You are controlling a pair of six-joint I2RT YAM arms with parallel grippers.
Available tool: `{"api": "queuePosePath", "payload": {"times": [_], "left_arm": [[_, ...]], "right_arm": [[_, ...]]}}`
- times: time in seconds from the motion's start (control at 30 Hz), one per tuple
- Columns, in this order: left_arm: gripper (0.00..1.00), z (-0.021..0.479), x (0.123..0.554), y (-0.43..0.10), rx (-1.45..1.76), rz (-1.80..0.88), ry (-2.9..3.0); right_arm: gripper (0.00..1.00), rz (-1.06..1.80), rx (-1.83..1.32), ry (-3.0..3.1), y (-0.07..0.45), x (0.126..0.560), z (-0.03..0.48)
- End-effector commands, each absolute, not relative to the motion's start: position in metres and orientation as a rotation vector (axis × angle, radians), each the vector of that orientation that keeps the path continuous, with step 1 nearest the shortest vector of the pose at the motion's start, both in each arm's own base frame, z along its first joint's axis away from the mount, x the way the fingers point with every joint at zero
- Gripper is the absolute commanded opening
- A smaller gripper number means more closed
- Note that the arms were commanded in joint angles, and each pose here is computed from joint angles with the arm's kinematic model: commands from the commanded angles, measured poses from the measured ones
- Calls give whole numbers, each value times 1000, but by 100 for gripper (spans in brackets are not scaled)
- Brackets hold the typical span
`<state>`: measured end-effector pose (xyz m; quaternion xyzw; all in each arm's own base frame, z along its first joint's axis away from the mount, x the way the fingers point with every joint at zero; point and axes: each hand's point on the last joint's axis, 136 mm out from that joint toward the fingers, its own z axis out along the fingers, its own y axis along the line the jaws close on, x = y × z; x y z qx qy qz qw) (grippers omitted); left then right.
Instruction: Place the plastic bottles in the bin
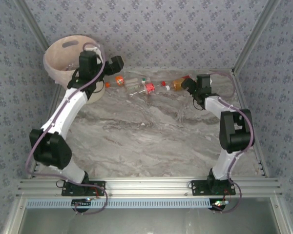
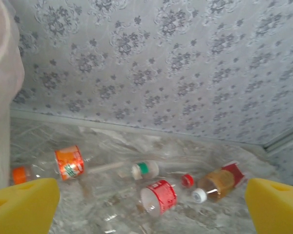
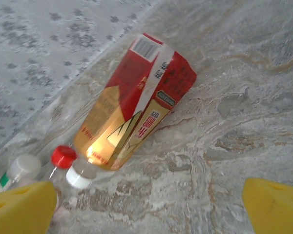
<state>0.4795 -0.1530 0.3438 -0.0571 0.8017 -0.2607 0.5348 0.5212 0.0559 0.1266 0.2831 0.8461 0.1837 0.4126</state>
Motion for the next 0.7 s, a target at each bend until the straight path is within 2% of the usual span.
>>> {"api": "queuePosePath", "payload": {"times": [0.0, 0.2, 0.5, 0.67], "left_arm": [[98, 379, 459, -165, -143, -821, 1736], [98, 331, 433, -158, -200, -823, 1853], [98, 303, 416, -142, -221, -706, 1944], [98, 298, 417, -140, -229, -688, 1949]], "right_arm": [[100, 599, 858, 2096, 51, 548, 130], [100, 685, 948, 2114, 56, 587, 112], [100, 320, 1026, 2176, 24, 609, 77], [100, 290, 954, 2252, 35, 625, 69]]}}
